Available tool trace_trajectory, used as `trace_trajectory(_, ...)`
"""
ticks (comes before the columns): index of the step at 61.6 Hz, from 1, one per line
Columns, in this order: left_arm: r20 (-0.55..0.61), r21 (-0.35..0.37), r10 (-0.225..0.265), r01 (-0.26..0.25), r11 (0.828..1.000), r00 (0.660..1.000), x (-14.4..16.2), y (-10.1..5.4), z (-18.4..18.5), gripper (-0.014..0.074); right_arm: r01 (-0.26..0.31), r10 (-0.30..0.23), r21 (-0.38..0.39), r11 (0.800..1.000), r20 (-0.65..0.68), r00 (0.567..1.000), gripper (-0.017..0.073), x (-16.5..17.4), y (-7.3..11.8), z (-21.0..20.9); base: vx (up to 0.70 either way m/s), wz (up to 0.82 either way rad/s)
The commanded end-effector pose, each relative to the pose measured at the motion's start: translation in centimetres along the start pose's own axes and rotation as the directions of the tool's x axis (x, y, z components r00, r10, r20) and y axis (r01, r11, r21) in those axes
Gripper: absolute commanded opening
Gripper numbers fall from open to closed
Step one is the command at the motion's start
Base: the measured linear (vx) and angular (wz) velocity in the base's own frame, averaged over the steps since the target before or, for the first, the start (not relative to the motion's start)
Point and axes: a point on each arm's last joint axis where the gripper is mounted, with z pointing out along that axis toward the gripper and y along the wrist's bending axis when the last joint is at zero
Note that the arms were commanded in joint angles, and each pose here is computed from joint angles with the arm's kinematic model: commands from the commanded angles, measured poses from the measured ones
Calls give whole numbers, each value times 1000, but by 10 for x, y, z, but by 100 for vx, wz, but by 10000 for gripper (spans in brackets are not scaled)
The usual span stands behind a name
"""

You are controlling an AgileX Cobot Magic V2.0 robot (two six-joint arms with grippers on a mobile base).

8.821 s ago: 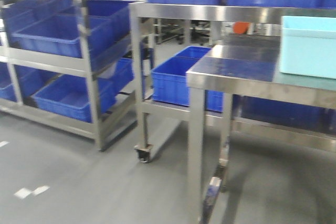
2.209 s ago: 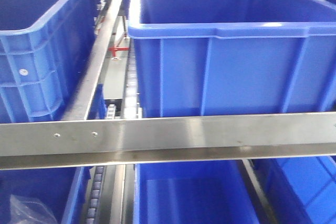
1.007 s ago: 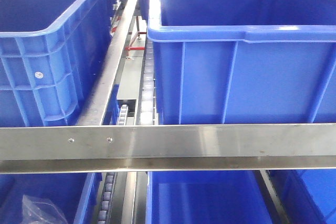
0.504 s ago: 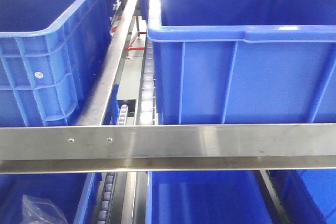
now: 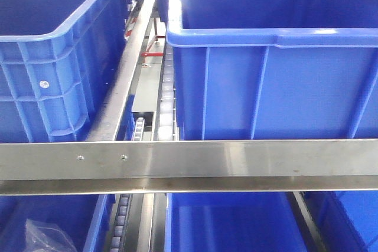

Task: Pick red cube and place on left shelf
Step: 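Lower the held red cube into the blue bin with the right gripper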

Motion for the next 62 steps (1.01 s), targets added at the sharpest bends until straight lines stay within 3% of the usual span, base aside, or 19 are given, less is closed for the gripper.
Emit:
trace_trajectory(1,69,-4,-5,5,1000,998,-1,0,0,106,22,-22,3,1000,118,993,57,-22,0,7,0,0)
trace_trajectory(10,69,-4,-5,5,1000,998,-1,0,0,106,23,-23,-4,1000,54,998,57,-35,0,38,0,0)
trace_trajectory(28,69,-4,-5,5,1000,998,-1,0,0,106,23,-22,-9,1000,73,997,57,-79,0,115,0,0)
trace_trajectory(45,69,-4,-5,5,1000,998,-1,0,0,106,23,-23,-10,1000,6,1000,72,-87,0,189,0,0)
trace_trajectory(48,69,-4,-5,5,1000,998,-1,0,0,106,23,-23,-10,1000,-3,1000,114,-87,0,199,0,0)
trace_trajectory(62,69,-4,-5,5,1000,998,-1,0,0,106,25,-26,-11,1000,-76,997,498,-75,0,232,0,0)
